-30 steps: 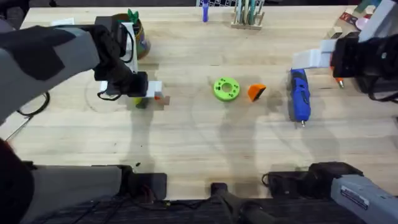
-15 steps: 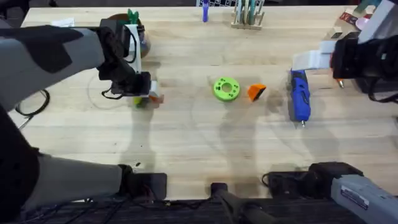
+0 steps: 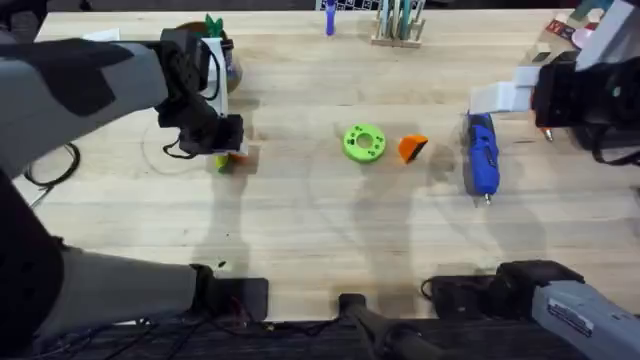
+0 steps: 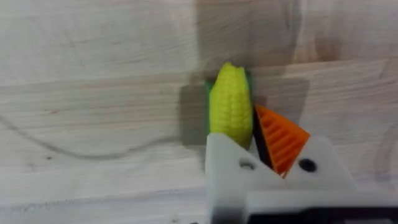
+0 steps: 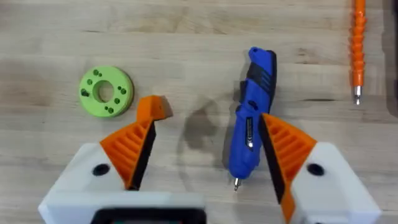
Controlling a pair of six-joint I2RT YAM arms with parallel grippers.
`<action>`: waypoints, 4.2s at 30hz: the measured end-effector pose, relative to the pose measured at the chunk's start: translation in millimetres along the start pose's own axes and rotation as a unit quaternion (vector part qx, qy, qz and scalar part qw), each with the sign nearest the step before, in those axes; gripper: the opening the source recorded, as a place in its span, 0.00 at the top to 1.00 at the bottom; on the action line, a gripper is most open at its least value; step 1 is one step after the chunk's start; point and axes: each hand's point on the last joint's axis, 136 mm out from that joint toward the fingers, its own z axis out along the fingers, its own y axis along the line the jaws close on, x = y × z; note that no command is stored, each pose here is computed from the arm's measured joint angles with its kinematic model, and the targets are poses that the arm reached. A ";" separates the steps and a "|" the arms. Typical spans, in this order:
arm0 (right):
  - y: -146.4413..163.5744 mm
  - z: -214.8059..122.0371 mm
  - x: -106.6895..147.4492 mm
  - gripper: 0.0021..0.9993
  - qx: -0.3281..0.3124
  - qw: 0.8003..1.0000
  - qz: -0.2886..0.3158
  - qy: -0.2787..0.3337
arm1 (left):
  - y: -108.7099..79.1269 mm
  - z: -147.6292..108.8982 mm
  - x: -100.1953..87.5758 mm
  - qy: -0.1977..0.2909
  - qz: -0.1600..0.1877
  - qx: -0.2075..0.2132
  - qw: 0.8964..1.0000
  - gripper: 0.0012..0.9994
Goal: Pick up the gripper from the table and insert it into the empty holder that is missing its gripper. Then pick up a screw, insert it into the mounting hole, and use the screwdriver to tighten it. Finally, clean up the table by picking up the vegetable and placing it into the bucket.
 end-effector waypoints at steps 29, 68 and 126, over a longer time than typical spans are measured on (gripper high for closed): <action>-0.1 0.1 0.3 0.01 0.000 1.000 0.000 0.001 | -8.4 -124.6 -38.3 -0.150 0.012 -0.007 0.989 1.00; -0.9 -7.2 59.4 0.01 0.003 0.993 0.007 0.122 | 0.2 -125.8 -41.3 -0.156 0.014 -0.033 0.987 0.01; -1.0 -12.1 76.3 0.01 0.004 0.988 0.009 0.157 | -53.7 -160.8 31.3 -0.632 0.186 0.035 0.751 0.01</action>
